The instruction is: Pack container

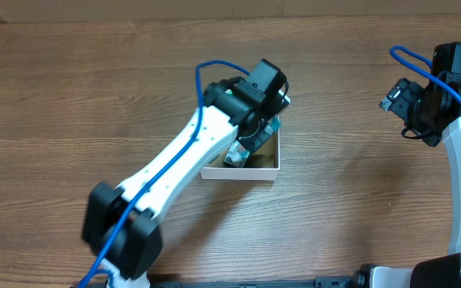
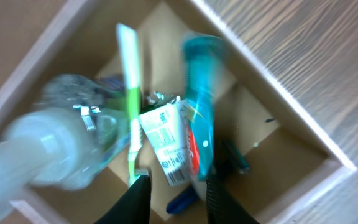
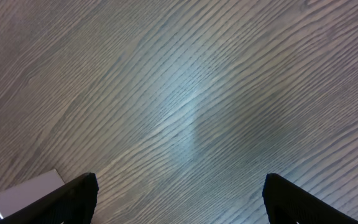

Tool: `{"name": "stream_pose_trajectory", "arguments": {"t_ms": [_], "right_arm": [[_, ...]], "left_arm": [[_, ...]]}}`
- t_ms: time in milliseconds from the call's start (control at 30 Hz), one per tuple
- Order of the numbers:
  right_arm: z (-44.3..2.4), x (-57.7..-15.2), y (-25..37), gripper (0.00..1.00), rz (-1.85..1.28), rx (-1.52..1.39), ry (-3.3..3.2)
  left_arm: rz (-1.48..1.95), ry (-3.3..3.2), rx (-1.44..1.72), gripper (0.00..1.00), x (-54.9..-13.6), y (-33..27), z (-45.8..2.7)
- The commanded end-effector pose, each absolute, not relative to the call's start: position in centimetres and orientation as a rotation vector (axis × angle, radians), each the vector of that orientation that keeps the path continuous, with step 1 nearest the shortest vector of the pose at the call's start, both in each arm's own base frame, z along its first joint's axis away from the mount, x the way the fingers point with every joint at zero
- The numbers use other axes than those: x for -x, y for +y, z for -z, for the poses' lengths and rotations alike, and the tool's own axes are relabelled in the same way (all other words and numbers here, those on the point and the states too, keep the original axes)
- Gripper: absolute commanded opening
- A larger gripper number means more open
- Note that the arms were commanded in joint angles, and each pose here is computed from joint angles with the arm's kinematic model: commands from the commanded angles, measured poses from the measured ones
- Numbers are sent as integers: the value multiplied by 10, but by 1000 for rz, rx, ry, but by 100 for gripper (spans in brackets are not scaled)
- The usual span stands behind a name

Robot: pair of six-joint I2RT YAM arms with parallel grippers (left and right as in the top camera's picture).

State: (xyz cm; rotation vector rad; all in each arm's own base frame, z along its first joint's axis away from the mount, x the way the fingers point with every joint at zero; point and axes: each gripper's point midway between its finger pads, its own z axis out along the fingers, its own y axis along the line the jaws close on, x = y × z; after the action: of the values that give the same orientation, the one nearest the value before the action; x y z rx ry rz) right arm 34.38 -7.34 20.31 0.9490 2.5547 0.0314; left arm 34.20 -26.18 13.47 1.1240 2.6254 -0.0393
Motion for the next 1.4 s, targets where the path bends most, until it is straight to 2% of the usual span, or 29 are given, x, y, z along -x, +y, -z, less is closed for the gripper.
{"name": "stream_pose_trajectory", "arguments": {"t_ms": [0,133,267,333,433,500,633,667,733,767,800,867,1033,1233,1367], "right_arm": [[-204,-345,-73,87,-32,-938,2554],[-204,-345,-73,87,-32,-938,2554],[-204,-345,-73,87,-32,-938,2554],[-204,-345,-73,87,-32,-938,2553],[-204,-345,-72,87,-33,-936,2553],[-204,-347,-69,86,-40,-906,2558],[-208,-358,-44,86,-110,-731,2586],[-209,-362,-36,86,-118,-665,2595],[-211,-367,-18,86,-126,-550,2601],[-213,-371,-7,89,-131,-485,2600],[-215,-374,6,90,-138,-405,2597],[-218,-380,26,100,-147,-277,2585],[-237,-404,45,100,-143,-185,2461],[-239,-401,41,100,-127,-168,2465],[-258,-377,22,100,-167,-373,2436]], "left_arm": [[1,2660,-1183,29,-343,-258,-113],[-9,2662,-1161,30,-343,-257,-119],[-41,2652,-1001,31,-344,-246,-157],[-62,2609,-890,32,-345,-236,-191],[-97,2532,-702,38,-349,-215,-234],[-99,2491,-519,51,-352,-190,-263],[-78,2476,-215,53,-362,-136,-290],[-74,2480,-131,57,-365,-121,-292],[-57,2493,28,74,-372,-93,-292],[-40,2502,98,89,-374,-81,-290],[-18,2512,197,100,-378,-65,-287],[18,2516,386,100,-380,-41,-282],[81,2486,652,100,-387,2,-276],[38,2522,593,100,-382,20,-273],[-1,2552,487,100,-365,20,-281]]}}
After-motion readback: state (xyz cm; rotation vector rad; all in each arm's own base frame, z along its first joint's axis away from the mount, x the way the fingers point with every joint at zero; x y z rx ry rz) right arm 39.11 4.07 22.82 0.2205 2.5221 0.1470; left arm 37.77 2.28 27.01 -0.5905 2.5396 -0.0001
